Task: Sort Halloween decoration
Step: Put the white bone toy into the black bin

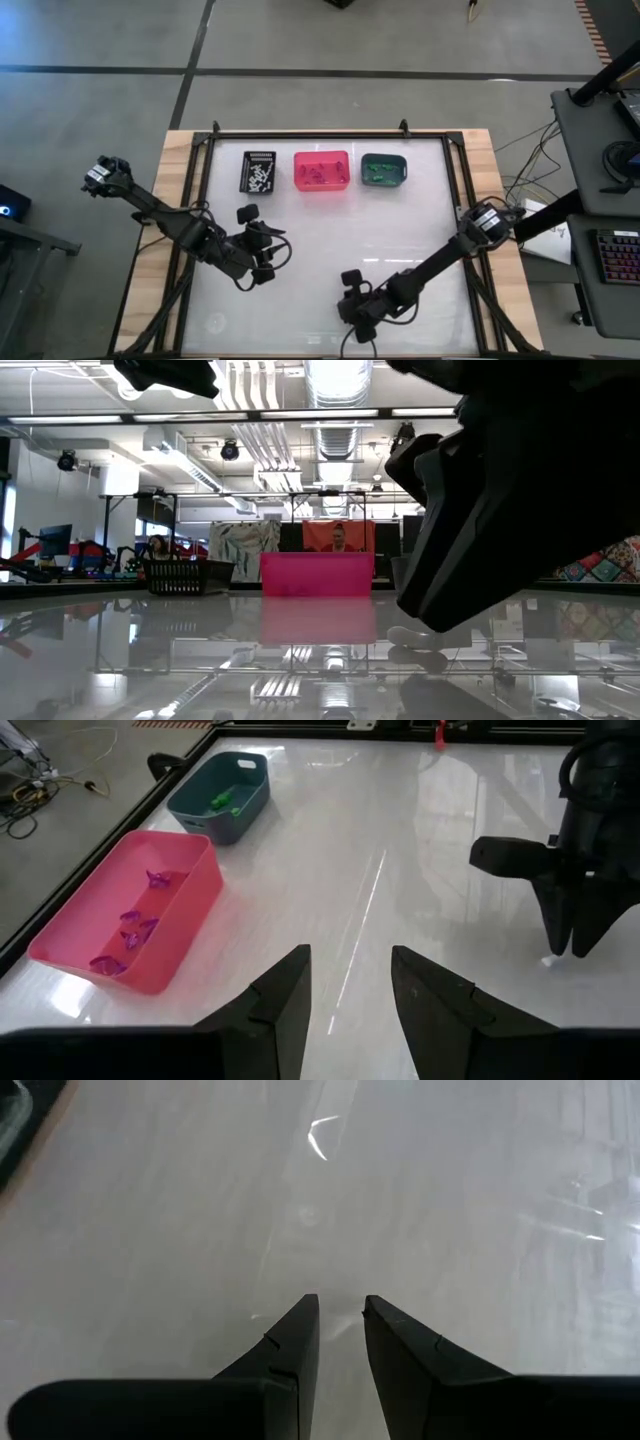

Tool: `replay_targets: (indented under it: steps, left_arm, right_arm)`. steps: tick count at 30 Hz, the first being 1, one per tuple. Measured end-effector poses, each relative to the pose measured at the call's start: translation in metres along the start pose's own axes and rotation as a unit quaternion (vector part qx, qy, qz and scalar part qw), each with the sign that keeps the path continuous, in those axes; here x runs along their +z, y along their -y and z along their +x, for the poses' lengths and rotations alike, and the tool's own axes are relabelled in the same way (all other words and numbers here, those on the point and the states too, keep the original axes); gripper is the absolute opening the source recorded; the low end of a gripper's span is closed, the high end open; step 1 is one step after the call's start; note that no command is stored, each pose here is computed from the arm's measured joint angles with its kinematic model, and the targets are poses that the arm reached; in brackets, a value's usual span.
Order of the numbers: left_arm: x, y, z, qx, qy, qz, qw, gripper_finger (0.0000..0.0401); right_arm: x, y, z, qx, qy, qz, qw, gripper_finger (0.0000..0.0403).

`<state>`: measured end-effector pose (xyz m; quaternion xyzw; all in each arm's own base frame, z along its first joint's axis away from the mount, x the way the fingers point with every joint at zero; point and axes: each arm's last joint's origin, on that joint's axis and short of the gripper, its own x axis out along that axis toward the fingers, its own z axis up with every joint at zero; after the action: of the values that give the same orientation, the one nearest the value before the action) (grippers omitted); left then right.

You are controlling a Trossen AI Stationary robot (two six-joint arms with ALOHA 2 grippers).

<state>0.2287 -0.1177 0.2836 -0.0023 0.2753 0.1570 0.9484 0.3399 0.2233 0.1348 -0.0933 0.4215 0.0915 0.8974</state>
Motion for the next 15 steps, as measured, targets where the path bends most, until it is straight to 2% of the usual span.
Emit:
replay_targets:
  steps: [3,9,15]
  left_arm:
    - [0.000,0.000,0.000,0.000,0.000,0.000,1.000,0.0123]
    - [0.000,0.000,0.000,0.000,0.000,0.001,1.000,0.0123]
    - [0.000,0.000,0.000,0.001,-0.001,0.003,1.000,0.0123]
  right_arm:
    - [0.000,0.002,0.000,-0.001,-0.004,-0.003,1.000,0.0076]
    - [0.009,0.003,-0.003,-0.015,0.009,-0.014,1.000,0.0044]
    - [0.009,0.005,-0.004,-0.007,-0.014,-0.020,1.000,0.0052]
